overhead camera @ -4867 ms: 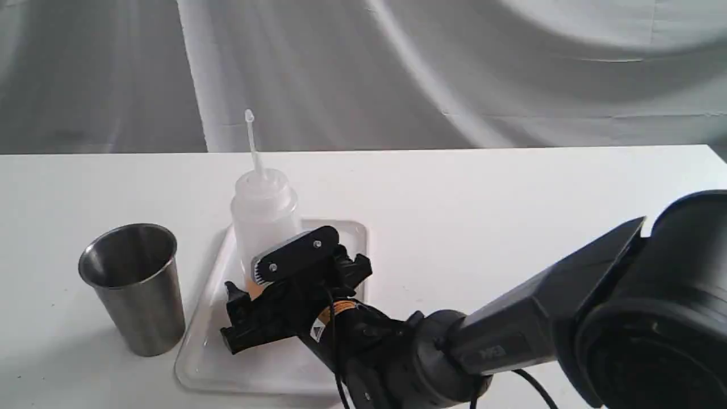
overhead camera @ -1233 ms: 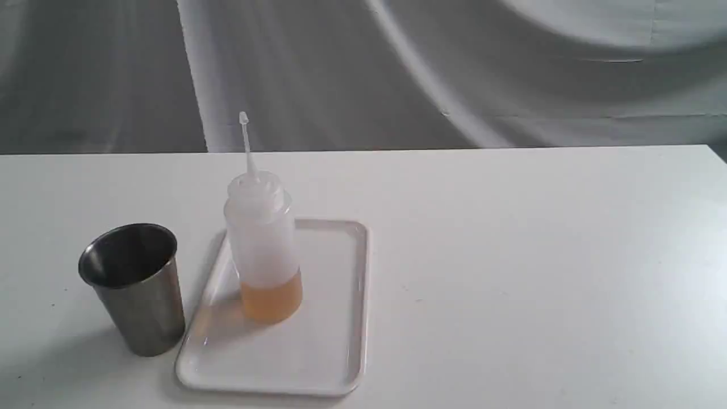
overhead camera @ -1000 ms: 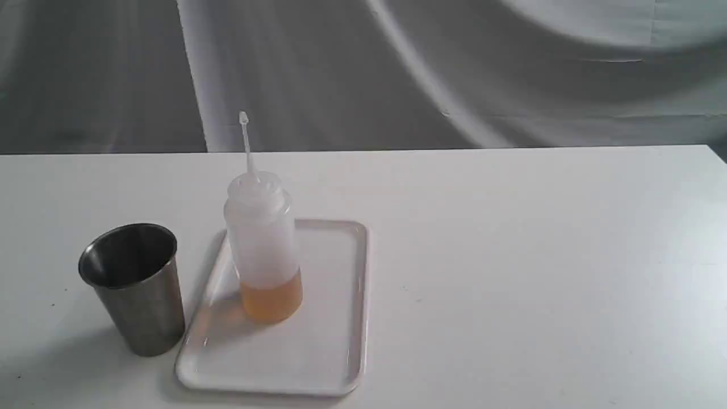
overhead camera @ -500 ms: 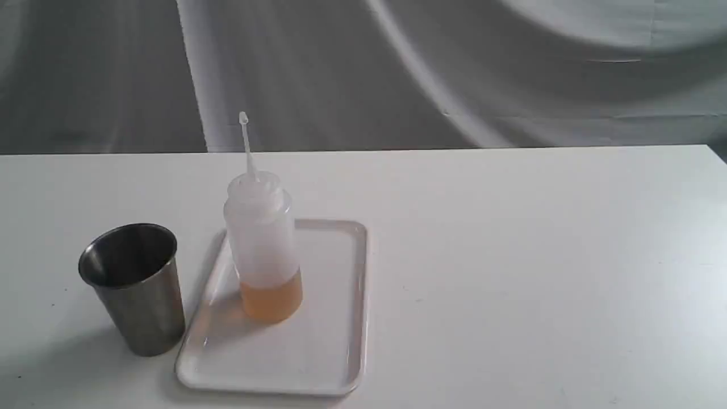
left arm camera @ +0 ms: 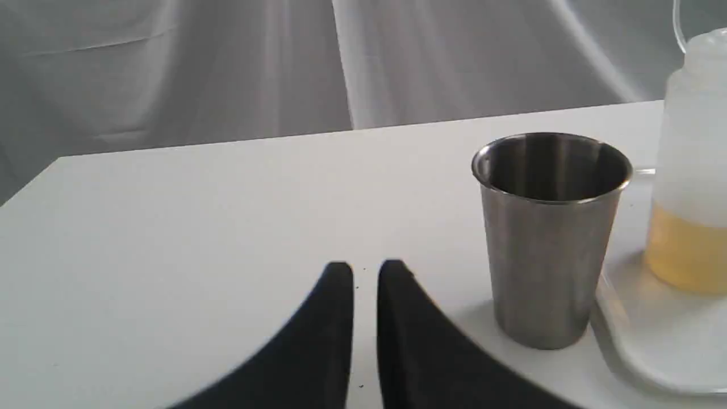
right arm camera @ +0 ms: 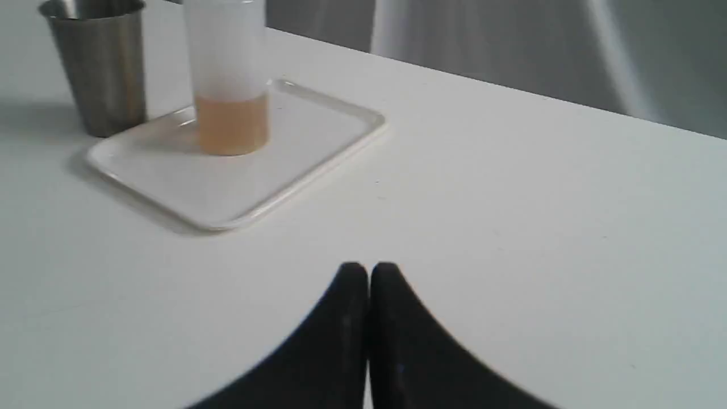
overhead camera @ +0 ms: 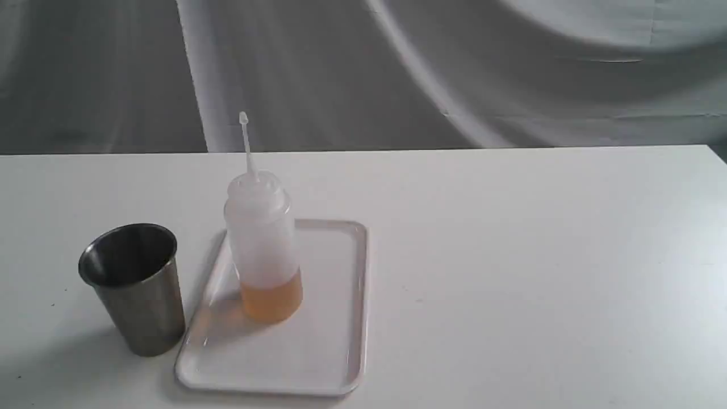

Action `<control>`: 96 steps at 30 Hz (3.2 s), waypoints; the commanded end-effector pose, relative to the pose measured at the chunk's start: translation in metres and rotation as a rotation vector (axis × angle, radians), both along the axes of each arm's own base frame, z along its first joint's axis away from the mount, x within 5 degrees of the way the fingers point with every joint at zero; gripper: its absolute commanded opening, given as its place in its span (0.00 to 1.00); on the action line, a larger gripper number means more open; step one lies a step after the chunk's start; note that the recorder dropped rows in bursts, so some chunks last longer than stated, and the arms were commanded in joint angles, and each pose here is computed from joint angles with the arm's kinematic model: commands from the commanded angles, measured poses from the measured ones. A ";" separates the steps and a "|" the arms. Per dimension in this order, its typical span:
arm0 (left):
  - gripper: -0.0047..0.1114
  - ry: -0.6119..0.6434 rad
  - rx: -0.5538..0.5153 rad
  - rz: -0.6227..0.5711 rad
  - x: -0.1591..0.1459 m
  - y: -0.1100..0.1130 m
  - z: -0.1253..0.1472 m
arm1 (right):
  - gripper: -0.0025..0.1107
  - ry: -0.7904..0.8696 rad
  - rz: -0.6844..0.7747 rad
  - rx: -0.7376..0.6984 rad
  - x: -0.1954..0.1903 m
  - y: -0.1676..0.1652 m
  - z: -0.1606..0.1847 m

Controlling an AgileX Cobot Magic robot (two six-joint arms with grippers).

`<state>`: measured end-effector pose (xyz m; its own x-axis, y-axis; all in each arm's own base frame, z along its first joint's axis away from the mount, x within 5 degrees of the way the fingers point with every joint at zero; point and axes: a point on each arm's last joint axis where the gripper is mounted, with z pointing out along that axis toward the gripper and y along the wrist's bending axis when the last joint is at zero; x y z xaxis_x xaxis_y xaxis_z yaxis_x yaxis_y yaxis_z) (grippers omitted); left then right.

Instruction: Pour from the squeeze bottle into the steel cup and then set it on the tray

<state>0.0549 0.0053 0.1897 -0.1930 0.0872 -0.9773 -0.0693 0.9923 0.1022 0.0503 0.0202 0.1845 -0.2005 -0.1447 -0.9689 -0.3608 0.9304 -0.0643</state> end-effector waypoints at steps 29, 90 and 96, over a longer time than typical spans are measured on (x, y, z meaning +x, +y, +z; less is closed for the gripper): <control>0.11 -0.009 -0.002 0.003 0.000 0.000 -0.001 | 0.02 0.001 -0.549 -0.009 0.003 -0.029 -0.001; 0.11 -0.009 -0.002 0.003 0.000 0.000 -0.001 | 0.02 0.001 -0.549 0.000 0.003 -0.029 -0.001; 0.11 -0.009 -0.002 0.003 0.000 0.000 -0.001 | 0.02 0.001 -0.549 0.000 0.003 -0.029 -0.001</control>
<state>0.0549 0.0053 0.1897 -0.1930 0.0872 -0.9773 -0.0693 0.9923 0.1022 0.0534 -0.0086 0.1841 -0.2503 -0.0176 -0.9680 0.1709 0.9833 -0.0621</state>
